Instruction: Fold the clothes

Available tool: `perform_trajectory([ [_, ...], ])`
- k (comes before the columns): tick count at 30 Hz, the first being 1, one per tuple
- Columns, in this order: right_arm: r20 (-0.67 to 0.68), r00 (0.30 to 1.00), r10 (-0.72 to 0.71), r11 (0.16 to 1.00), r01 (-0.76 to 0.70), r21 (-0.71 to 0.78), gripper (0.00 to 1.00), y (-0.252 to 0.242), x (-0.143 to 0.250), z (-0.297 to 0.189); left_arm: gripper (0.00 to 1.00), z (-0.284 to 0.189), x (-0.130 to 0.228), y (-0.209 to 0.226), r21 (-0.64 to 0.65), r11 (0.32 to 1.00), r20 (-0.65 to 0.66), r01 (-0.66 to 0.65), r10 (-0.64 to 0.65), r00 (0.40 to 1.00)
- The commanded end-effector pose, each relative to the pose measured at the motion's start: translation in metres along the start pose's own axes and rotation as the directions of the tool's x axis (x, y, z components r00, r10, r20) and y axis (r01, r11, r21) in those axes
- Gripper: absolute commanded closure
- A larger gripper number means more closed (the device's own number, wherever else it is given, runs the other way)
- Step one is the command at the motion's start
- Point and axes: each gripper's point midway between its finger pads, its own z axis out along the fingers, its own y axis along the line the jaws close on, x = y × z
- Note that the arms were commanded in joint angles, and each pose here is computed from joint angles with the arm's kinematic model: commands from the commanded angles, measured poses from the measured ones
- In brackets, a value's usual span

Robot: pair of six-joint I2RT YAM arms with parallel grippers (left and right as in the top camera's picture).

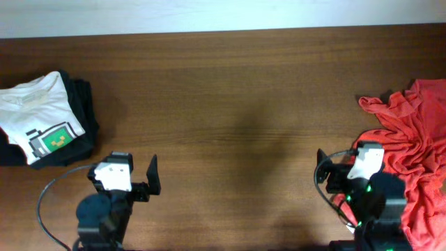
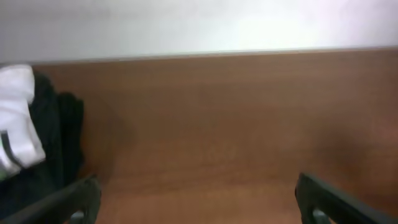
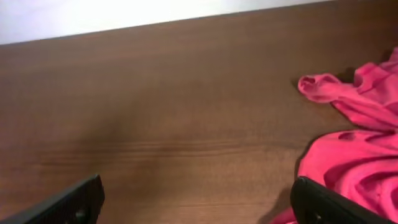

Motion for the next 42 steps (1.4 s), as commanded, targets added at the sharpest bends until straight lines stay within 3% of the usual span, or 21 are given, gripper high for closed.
perform_trajectory([
  [1,-0.165,0.986,0.018,0.999,-0.013,0.032,0.01,-0.001,-0.011,0.001,0.01,0.000,-0.019,-0.002,0.011,1.000,-0.054,0.012,-0.012,0.998],
  [4,-0.294,0.955,0.029,1.000,-0.026,0.014,0.01,0.004,-0.005,0.013,0.01,0.003,-0.027,-0.008,0.045,0.999,-0.092,0.018,-0.013,0.996],
  [6,-0.366,0.912,0.182,0.969,-0.102,0.227,0.01,-0.026,0.015,0.019,0.01,0.004,-0.028,-0.011,0.062,0.998,-0.099,0.020,-0.014,0.995],
  [9,-0.413,0.795,0.443,0.832,-0.194,0.520,0.01,-0.067,0.055,0.017,0.01,0.003,-0.026,-0.012,0.069,0.997,-0.107,0.022,-0.014,0.994],
  [15,-0.549,0.619,0.562,0.762,-0.131,0.634,0.01,-0.099,0.112,0.053,0.01,0.003,-0.026,-0.012,0.069,0.997,-0.107,0.022,-0.014,0.994],
  [19,-0.569,0.598,0.564,0.763,-0.115,0.636,0.03,-0.109,0.135,0.093,0.01,0.003,-0.026,-0.012,0.069,0.997,-0.106,0.021,-0.014,0.994],
  [21,-0.551,0.620,0.559,0.766,-0.132,0.629,0.16,-0.112,0.136,0.112,0.01,0.003,-0.026,-0.012,0.069,0.997,-0.106,0.021,-0.014,0.994],
  [22,-0.550,0.632,0.547,0.782,-0.151,0.605,0.43,-0.110,0.136,0.123,0.01,0.003,-0.026,-0.012,0.069,0.997,-0.106,0.021,-0.014,0.994],
  [24,-0.579,0.632,0.516,0.826,-0.188,0.531,0.86,-0.098,0.135,0.134,0.01,0.003,-0.027,-0.012,0.069,0.997,-0.106,0.021,-0.014,0.994],
  [25,-0.604,0.625,0.495,0.855,-0.223,0.469,0.96,-0.086,0.133,0.139,0.01,0.003,-0.027,-0.012,0.068,0.997,-0.106,0.021,-0.014,0.994],
  [27,-0.682,0.653,0.331,0.930,-0.348,0.119,0.96,-0.032,0.116,0.155,0.01,0.004,-0.028,-0.012,0.067,0.998,-0.101,0.021,-0.014,0.995],
  [28,-0.673,0.694,0.257,0.902,-0.423,-0.091,0.96,0.001,0.098,0.160,0.01,0.004,-0.029,-0.012,0.064,0.998,-0.096,0.019,-0.013,0.995],
  [30,-0.603,0.771,0.204,0.796,-0.489,-0.356,0.96,0.045,0.056,0.165,0.01,0.004,-0.031,-0.011,0.061,0.998,-0.087,0.018,-0.013,0.996],
  [31,-0.534,0.825,0.184,0.710,-0.487,-0.508,0.96,0.077,0.015,0.167,0.01,0.005,-0.034,-0.011,0.061,0.998,-0.077,0.017,-0.012,0.997],
  [33,-0.423,0.900,0.106,0.665,-0.380,-0.643,0.96,0.123,-0.032,0.168,0.01,0.010,-0.034,-0.008,0.042,0.999,-0.082,0.016,-0.013,0.997],
  [34,-0.391,0.917,0.076,0.664,-0.339,-0.666,0.96,0.138,-0.043,0.168,0.01,0.012,-0.032,-0.007,0.038,0.999,-0.092,0.017,-0.013,0.996],
  [36,-0.319,0.948,0.017,0.700,-0.239,-0.673,0.75,0.174,-0.064,0.170,0.01,0.020,-0.029,-0.006,0.038,0.999,-0.113,0.019,-0.014,0.994],
  [37,-0.315,0.949,0.003,0.733,-0.217,-0.645,0.35,0.182,-0.065,0.172,0.01,0.027,-0.029,-0.006,0.039,0.999,-0.116,0.019,-0.015,0.993],
  [38,-0.332,0.943,0.004,0.759,-0.219,-0.612,0.01,0.179,-0.061,0.175,0.01,0.030,-0.030,-0.006,0.039,0.999,-0.112,0.019,-0.014,0.994],
  [40,-0.398,0.917,0.021,0.840,-0.232,-0.490,0.01,0.156,-0.047,0.182,0.01,0.035,-0.036,-0.008,0.052,0.998,-0.090,0.018,-0.014,0.996],
  [42,-0.470,0.882,0.044,0.944,-0.190,-0.269,0.01,0.106,-0.030,0.181,0.01,0.037,-0.040,-0.016,0.102,0.995,-0.075,0.021,-0.013,0.997],
])
